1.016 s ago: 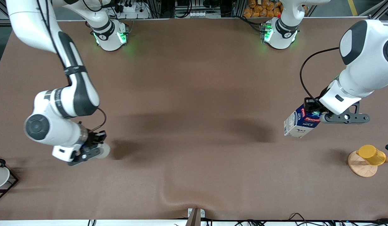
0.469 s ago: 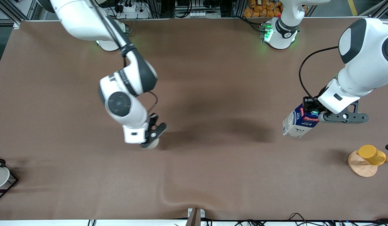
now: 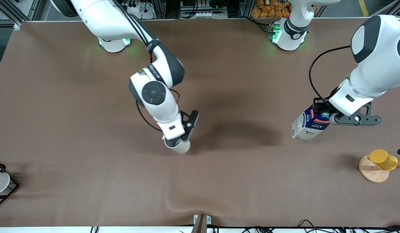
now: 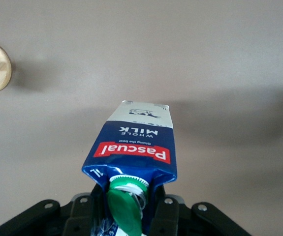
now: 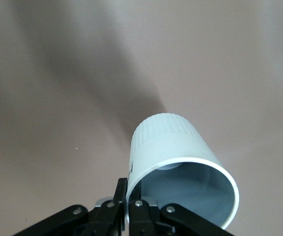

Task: Place milk next to cup
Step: 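Lift the carton with the left gripper while the right gripper reaches the mug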

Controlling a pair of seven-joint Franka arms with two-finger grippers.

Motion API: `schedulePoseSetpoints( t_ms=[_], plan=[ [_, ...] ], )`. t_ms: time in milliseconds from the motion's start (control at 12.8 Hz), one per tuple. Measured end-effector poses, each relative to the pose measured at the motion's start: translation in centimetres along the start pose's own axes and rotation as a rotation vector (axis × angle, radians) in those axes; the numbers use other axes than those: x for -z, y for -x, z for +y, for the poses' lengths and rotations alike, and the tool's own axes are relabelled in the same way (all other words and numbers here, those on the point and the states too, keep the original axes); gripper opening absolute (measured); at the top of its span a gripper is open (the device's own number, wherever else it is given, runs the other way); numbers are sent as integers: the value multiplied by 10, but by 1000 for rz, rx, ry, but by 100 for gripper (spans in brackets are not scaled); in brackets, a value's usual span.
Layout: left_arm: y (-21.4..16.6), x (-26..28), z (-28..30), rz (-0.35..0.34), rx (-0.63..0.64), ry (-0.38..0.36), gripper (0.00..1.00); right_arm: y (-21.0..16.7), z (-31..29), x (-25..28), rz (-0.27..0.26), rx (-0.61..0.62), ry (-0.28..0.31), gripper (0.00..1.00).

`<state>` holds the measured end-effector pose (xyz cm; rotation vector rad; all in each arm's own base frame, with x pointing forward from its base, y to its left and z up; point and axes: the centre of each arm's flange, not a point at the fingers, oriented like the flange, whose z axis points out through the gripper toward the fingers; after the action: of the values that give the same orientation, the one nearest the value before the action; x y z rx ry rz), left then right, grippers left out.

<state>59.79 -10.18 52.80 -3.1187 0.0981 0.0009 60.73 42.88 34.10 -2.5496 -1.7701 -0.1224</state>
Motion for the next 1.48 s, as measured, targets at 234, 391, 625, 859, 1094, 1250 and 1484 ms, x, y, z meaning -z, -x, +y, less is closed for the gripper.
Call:
schedulePoseSetpoints(
  t_ms=[234, 391, 625, 859, 1094, 1250, 1484],
  plan=[
    [1, 2, 0, -5, 0, -1, 40, -22, -33, -28, 8, -23, -33, 4],
    [2, 1, 0, -22, 0, -3, 40, -44, -62, -35, 46, -75, -25, 4],
    [3, 4, 0, -28, 0, -4, 40, -66, -91, -47, 93, -80, -11, 4],
    [4, 3, -1, -34, 1, -4, 40, -78, -106, -60, 134, -99, 0, 4],
    [3, 4, -1, -32, 1, -4, 40, -88, -128, -69, 143, -141, -7, 4],
    [3, 7, 0, -27, 0, -3, 40, -90, -134, -71, 141, -162, -11, 7],
    [2, 12, 2, -17, -3, -2, 40, -91, -134, -70, 149, -169, -8, 33]
  ],
)
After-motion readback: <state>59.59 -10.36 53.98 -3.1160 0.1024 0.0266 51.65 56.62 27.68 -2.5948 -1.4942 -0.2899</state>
